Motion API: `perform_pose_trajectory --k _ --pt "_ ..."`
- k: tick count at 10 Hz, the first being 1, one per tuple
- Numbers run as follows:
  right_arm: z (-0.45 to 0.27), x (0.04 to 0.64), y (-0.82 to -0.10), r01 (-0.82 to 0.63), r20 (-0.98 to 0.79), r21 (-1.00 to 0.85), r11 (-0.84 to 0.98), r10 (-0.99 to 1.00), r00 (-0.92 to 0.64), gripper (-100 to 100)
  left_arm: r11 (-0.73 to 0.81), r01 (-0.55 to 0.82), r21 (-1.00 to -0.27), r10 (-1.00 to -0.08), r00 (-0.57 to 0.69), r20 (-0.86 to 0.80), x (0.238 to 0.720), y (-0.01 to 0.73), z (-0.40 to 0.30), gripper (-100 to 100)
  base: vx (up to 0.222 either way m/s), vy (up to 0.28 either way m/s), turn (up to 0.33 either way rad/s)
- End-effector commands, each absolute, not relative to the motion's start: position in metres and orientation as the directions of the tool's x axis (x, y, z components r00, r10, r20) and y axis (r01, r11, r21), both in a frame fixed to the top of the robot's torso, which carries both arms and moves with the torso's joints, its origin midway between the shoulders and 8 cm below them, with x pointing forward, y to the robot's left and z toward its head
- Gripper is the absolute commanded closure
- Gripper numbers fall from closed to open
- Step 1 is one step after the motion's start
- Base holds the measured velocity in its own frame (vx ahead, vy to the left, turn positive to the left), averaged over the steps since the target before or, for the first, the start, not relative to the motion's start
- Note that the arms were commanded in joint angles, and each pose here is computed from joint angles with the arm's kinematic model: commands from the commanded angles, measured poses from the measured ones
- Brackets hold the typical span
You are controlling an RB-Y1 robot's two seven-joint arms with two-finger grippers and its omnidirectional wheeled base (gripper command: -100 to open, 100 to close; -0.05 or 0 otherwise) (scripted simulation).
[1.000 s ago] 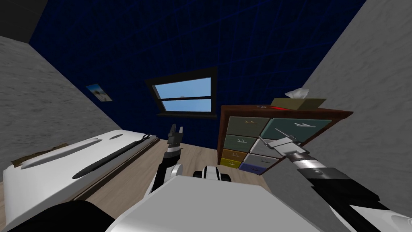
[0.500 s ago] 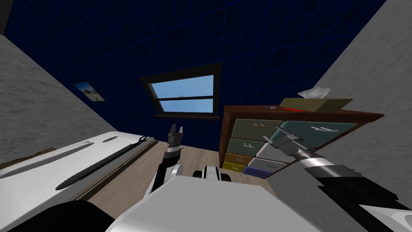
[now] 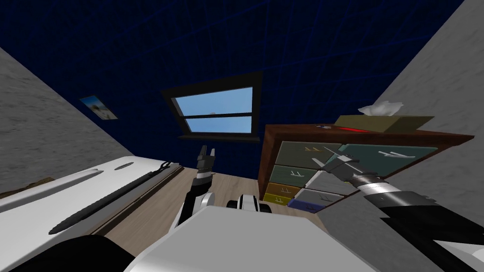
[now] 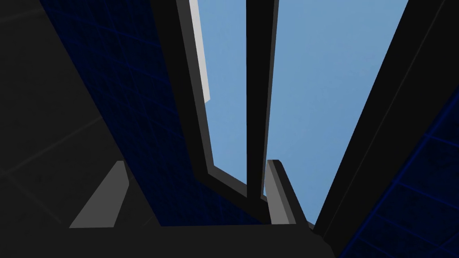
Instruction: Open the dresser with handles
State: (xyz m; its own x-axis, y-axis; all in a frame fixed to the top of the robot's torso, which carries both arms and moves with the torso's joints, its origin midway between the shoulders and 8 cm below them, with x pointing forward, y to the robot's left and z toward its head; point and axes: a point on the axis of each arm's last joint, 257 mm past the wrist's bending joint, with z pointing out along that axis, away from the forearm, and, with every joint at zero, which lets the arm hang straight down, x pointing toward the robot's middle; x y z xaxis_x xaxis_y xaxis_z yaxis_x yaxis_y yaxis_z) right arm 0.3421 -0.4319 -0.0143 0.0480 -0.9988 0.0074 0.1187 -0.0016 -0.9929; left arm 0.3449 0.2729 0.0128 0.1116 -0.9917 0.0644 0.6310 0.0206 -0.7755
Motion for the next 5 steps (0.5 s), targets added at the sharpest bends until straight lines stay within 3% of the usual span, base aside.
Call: perform_pose_trajectory --k 1,2,5 --pt "-0.014 0.342 -0.432 0.119 0.006 -0.993 0.0 -0.999 0.048 100 0.021 0.631 -0.775 -0.992 0.112 0.064 0.345 0.273 0.013 0 0.01 0.004 0.003" --pt "-0.011 0.341 -0.427 0.122 0.007 -0.993 0.001 -0.998 0.06 100 0.021 0.631 -0.775 -0.992 0.111 0.064 0.345 0.273 0.013 0 -0.11 -0.024 -0.083" --pt "-0.007 0.339 -0.42 0.125 0.007 -0.992 0.002 -0.997 0.075 100 0.02 0.631 -0.775 -0.992 0.111 0.065 0.345 0.273 0.013 0 -0.204 0.024 -0.064"
